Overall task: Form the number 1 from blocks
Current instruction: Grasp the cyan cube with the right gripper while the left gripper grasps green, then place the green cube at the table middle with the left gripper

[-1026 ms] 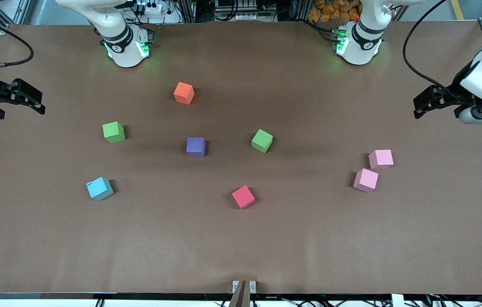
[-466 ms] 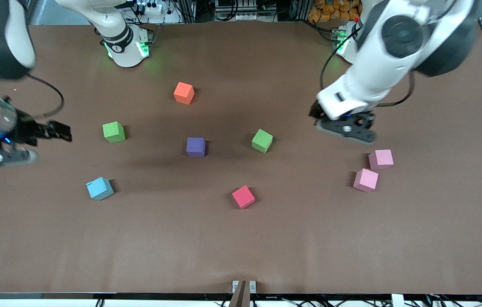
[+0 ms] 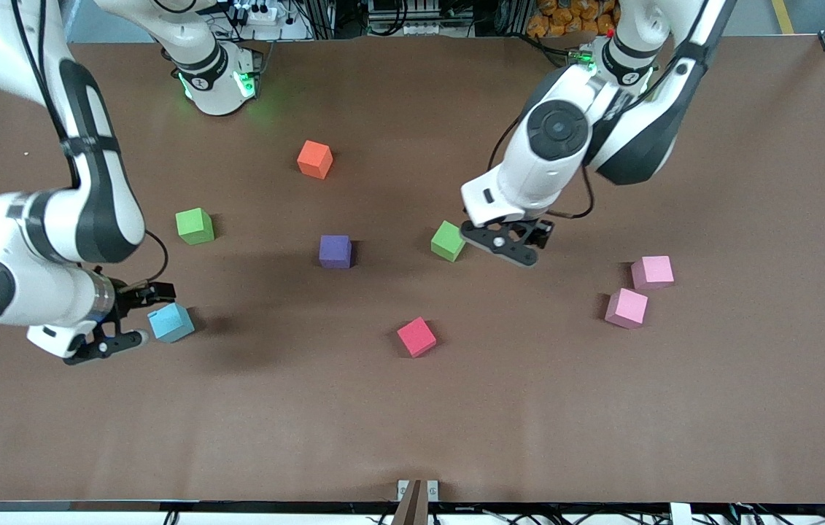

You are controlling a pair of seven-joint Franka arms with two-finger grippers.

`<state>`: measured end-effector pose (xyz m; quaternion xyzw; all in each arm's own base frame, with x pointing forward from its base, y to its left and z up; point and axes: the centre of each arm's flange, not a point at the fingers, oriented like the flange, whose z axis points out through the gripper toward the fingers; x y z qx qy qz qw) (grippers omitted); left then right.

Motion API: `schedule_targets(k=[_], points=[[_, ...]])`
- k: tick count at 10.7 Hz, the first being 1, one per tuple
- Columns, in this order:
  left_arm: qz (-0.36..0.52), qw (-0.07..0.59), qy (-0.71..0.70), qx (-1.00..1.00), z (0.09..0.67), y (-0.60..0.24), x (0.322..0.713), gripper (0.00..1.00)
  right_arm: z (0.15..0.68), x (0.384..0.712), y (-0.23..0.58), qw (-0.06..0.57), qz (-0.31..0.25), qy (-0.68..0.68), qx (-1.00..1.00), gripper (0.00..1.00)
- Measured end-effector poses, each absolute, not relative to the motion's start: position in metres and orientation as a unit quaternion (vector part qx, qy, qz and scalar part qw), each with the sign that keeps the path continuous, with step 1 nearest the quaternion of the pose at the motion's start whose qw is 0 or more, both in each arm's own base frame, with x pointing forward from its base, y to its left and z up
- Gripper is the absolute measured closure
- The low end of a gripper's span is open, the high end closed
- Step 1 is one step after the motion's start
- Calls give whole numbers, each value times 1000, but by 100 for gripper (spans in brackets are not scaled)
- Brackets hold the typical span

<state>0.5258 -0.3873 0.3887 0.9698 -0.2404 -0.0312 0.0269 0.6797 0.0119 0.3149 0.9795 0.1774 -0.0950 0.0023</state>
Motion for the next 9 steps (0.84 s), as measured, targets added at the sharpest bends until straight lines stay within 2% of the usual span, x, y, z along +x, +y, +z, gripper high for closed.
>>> schedule_targets(k=[3,9], points=[[-62,25,-227,972,334,-420,506,0,265,687,-5,1,-94,206,974,0],[-48,36,-213,975,266,-458,484,0,224,679,-7,1,-99,208,973,0]])
